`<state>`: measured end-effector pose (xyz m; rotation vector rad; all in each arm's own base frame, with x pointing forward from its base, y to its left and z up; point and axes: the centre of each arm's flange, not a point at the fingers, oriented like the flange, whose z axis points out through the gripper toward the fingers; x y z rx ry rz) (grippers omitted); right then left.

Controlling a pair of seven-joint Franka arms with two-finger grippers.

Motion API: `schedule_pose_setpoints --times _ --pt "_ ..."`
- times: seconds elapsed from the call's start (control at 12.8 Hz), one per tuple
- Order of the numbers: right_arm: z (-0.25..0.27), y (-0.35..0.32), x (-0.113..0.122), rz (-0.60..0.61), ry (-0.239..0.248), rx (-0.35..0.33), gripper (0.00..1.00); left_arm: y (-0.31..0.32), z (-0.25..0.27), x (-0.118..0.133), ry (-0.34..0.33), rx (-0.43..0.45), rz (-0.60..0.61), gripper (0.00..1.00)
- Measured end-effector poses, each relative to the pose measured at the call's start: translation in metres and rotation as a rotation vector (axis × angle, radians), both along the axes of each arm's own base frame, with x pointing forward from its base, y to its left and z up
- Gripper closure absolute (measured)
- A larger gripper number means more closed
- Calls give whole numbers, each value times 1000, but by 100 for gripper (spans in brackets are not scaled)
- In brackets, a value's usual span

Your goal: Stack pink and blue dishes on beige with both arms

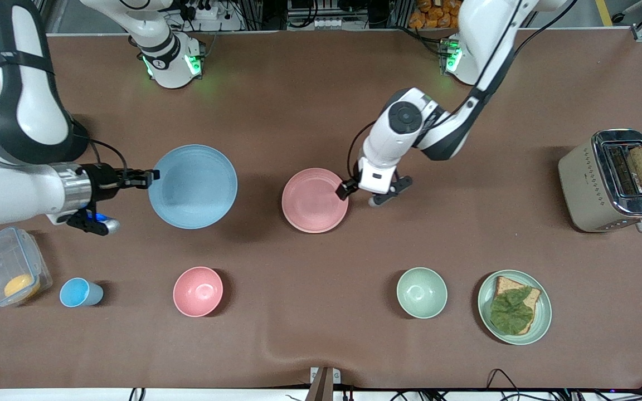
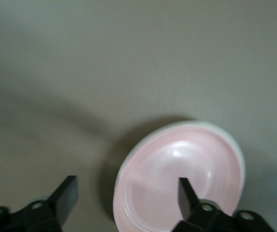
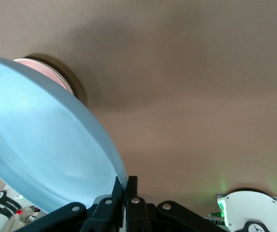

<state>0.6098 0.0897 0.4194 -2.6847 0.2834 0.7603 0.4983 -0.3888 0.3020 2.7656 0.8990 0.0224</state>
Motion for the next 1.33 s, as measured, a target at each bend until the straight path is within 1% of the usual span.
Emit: schedule_pose_setpoints --times 0.08,0.16,0.31,0.47,0.62,0.78,1.01,1.17,1.33 --pt "-15 14 0 15 8 -1 96 19 28 9 -18 32 13 0" --pt "-31 32 -1 39 23 -2 96 40 55 16 -33 75 26 0" --pt "-58 73 -6 80 28 -12 96 81 93 22 -32 162 28 0" --pt "-86 122 -16 79 -3 -48 96 130 118 28 7 241 -19 0" --pt "-107 178 -36 49 -29 -104 96 190 136 36 49 297 -82 0" --pt "-114 219 -52 24 -54 -139 96 255 156 43 72 329 -172 0" --pt "-143 248 -59 -35 -93 -168 96 336 182 42 80 355 -310 0" --pt "-163 265 -65 -59 -101 -185 96 373 193 37 95 363 -373 0" --pt "-173 273 -69 -65 -103 -192 96 392 201 30 110 367 -424 0"
